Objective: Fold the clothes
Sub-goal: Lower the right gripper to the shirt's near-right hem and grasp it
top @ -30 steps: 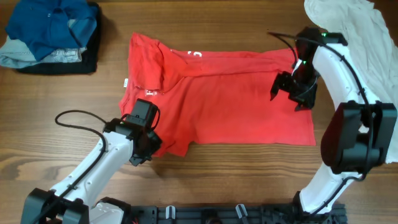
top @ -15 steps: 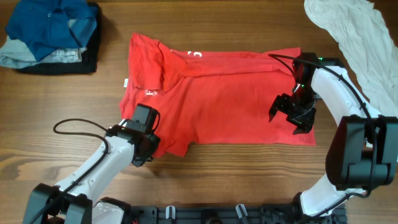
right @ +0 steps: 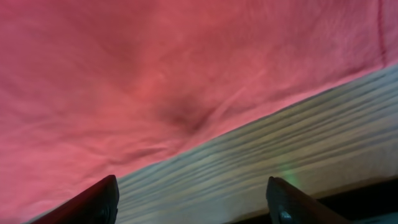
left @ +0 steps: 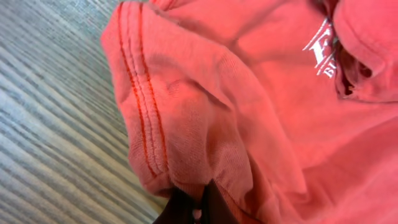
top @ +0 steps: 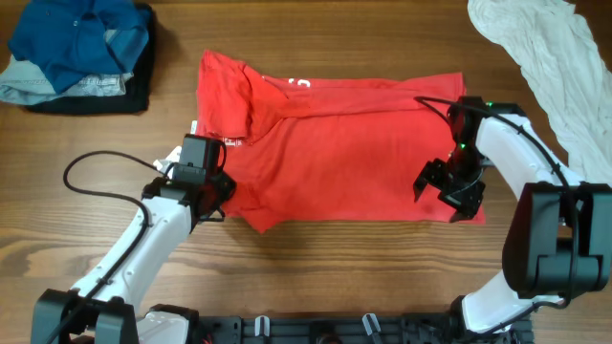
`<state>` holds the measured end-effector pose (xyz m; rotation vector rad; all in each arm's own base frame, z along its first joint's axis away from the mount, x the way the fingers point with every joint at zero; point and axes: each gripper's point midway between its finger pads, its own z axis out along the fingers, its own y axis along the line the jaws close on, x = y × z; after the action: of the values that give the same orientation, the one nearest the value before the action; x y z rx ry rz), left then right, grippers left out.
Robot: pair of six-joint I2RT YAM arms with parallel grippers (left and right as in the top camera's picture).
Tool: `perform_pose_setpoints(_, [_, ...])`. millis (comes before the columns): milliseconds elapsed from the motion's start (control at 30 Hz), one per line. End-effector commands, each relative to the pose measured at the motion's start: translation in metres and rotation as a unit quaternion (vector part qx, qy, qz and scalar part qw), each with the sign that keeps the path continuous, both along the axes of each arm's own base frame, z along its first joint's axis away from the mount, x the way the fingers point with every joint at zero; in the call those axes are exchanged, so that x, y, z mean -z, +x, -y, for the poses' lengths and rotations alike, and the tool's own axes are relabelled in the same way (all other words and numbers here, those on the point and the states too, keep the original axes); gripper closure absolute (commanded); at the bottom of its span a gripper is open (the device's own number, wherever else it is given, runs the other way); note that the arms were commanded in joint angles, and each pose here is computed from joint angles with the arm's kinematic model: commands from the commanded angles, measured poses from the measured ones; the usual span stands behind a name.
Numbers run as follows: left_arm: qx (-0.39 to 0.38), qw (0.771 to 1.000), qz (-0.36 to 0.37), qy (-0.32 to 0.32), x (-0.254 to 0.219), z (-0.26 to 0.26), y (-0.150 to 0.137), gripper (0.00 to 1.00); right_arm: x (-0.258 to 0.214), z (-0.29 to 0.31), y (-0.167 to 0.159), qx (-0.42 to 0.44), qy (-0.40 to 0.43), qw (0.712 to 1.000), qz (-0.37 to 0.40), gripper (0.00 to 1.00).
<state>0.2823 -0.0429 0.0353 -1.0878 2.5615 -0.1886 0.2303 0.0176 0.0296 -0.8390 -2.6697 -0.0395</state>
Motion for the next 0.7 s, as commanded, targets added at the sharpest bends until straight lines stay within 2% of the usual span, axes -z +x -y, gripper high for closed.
perform_pose_setpoints(0, [0.009,1.000,0.001,0.019,-0.003,-0.006,0.002,0.96,0.004,0.007,-0.004,0.021,-0.029,0.999,0.006,0.27])
perform_pose_setpoints(167, [0.014,1.000,0.000,0.023,-0.003,-0.007,0.002,0.96,0.009,0.030,0.009,0.032,-0.101,0.994,0.034,0.29])
perform_pose_setpoints(233, [0.014,1.000,0.000,0.023,-0.003,-0.007,0.002,0.96,0.010,0.044,0.018,0.038,-0.134,0.989,0.053,0.34])
perform_pose_setpoints(333, [0.014,1.000,-0.002,0.023,-0.002,-0.007,0.001,0.96,0.010,0.059,0.022,0.043,-0.161,0.984,0.063,0.34])
perform_pose_setpoints(467, [0.014,1.000,-0.002,0.023,-0.003,-0.007,0.001,0.96,0.009,0.074,0.013,0.062,-0.171,0.982,0.047,0.34])
perform_pose_setpoints(667, [0.014,1.000,-0.002,0.023,-0.002,-0.007,0.001,0.96,0.032,0.084,-0.026,0.082,-0.160,0.984,0.002,0.40])
